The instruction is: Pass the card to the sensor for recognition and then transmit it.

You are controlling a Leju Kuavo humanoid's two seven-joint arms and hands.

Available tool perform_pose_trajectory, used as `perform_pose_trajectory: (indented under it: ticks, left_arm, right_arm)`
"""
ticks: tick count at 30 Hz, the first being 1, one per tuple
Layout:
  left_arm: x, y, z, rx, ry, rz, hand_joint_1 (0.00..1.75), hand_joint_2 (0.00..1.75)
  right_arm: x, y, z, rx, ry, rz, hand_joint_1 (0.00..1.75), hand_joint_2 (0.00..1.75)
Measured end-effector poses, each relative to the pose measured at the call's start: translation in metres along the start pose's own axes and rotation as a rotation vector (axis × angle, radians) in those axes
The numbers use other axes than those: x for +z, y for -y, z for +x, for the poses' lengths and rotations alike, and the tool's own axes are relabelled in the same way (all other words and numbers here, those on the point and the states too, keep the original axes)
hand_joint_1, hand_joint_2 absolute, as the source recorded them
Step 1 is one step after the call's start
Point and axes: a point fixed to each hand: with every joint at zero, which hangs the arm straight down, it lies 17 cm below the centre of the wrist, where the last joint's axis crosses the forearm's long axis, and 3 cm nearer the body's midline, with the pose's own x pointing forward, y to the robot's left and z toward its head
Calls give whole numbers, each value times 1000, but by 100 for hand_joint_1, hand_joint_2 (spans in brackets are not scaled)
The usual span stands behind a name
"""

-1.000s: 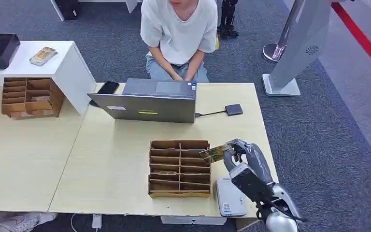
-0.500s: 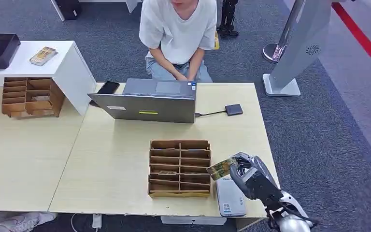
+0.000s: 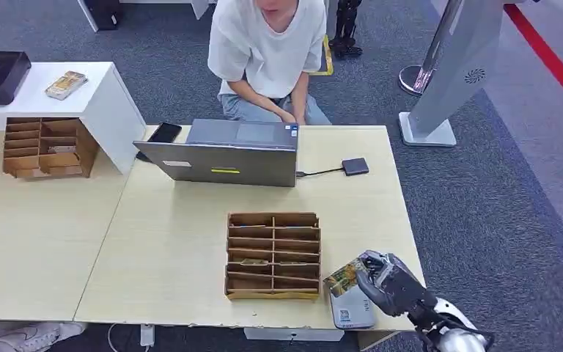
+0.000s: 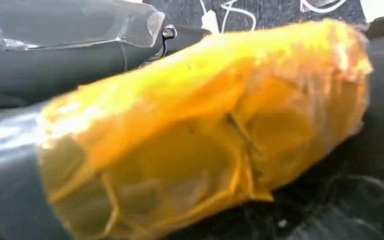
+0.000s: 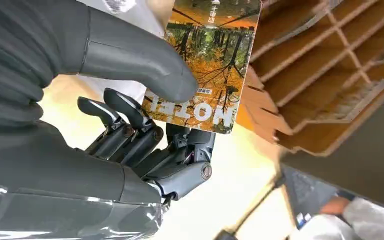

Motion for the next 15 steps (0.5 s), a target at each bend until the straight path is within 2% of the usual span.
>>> perform_pose_trajectory:
  ticks: [15]
  left_arm:
    - [-1, -8, 1, -90, 15, 53, 0, 0]
  right_arm:
    - [10, -4, -30, 23, -77, 61, 175, 175]
